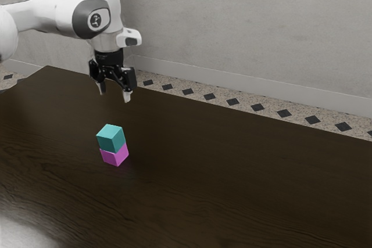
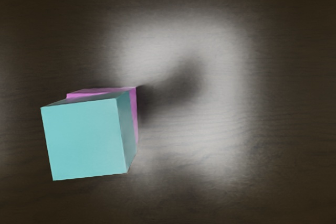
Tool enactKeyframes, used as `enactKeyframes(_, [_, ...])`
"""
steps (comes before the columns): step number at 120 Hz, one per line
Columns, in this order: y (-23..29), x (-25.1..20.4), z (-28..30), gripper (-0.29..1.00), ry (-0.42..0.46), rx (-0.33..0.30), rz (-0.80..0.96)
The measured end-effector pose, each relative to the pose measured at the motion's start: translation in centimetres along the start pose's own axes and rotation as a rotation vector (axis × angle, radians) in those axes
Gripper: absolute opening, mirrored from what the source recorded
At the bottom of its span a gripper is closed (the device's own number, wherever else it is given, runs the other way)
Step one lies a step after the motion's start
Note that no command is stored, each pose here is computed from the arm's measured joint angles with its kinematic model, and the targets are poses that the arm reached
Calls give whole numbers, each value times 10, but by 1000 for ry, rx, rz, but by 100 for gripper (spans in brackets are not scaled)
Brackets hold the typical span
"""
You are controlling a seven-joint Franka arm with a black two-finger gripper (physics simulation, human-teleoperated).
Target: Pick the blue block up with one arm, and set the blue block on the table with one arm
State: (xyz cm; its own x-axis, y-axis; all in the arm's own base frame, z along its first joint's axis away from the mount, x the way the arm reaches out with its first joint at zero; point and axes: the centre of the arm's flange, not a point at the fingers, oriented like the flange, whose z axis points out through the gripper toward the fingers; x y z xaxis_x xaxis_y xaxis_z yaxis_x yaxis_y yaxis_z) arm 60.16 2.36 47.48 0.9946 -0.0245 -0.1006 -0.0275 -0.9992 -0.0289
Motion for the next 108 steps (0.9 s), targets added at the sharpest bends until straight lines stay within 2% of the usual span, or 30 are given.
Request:
enactKeyframes(20, [-12,-8,22,70,52,-11,-74])
enactKeyframes(34, [-18,-38,34,70,83,9,-88])
enactKeyframes(47, [-21,-47,44,70,125,15,-84])
enactKeyframes(65, [-25,-60,49,70,167,-21,-74])
enactKeyframes(81, [-31,-69,56,70,158,-50,-52])
enactKeyframes(108, [-28,-69,72,70,115,-59,43])
